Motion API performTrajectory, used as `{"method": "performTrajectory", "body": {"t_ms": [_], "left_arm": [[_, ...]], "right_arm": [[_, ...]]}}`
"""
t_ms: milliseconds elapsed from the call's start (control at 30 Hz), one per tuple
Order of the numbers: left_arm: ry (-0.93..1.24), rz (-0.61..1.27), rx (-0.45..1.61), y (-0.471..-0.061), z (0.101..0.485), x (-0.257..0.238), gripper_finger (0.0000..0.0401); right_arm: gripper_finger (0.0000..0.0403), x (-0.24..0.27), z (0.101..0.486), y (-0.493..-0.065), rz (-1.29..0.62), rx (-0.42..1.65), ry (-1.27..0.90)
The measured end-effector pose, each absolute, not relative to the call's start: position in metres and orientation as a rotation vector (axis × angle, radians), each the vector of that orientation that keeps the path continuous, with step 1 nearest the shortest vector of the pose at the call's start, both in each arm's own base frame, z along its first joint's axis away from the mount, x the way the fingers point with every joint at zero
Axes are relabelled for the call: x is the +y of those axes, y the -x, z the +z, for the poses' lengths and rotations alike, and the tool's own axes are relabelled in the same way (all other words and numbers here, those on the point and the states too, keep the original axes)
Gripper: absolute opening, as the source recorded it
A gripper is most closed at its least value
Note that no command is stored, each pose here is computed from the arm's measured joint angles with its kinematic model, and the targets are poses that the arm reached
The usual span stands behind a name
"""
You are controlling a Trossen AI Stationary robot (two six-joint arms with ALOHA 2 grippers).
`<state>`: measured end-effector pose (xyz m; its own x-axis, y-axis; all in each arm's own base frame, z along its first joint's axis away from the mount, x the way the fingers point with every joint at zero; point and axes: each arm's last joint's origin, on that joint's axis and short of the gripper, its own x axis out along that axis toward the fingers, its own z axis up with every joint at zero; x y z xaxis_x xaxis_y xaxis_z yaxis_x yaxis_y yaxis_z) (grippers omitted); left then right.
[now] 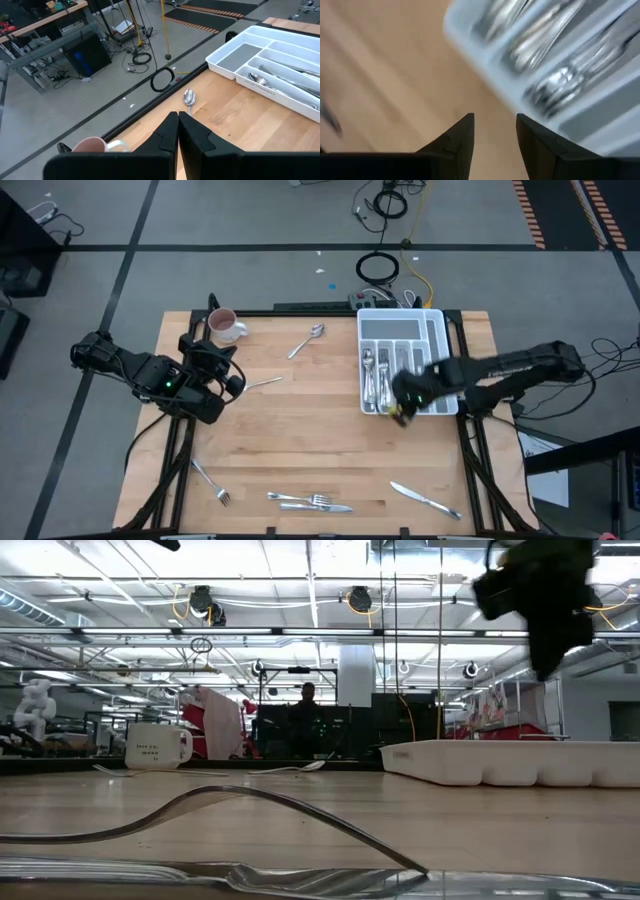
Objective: Sort silverware
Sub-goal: Put the silver fork into the silverware tray
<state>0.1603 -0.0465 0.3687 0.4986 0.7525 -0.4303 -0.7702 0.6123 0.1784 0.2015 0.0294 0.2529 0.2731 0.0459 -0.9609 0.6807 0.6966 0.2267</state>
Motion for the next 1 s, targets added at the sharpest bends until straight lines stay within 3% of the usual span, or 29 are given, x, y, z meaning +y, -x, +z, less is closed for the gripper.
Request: {"method": "performTrajectory", "body": {"t_ms": [633, 767, 1000], "left_arm": [[0.059, 0.920, 0.480, -0.162, 0.369, -0.047, 0.0018], [0.063, 0.917, 0.481, -0.162, 0.369, -0.047, 0.0018], [0.069, 0.912, 0.490, -0.162, 0.369, -0.048, 0.0018]], "right_arm": [[0.0140, 0.182, 0.213, -0.180, -0.178, 1.456, -0.683], [0.0160, 0.202, 0.207, -0.178, -0.094, 1.440, -0.686], [0.0209, 0.227, 0.191, -0.161, -0.117, 1.497, -0.662]]}}
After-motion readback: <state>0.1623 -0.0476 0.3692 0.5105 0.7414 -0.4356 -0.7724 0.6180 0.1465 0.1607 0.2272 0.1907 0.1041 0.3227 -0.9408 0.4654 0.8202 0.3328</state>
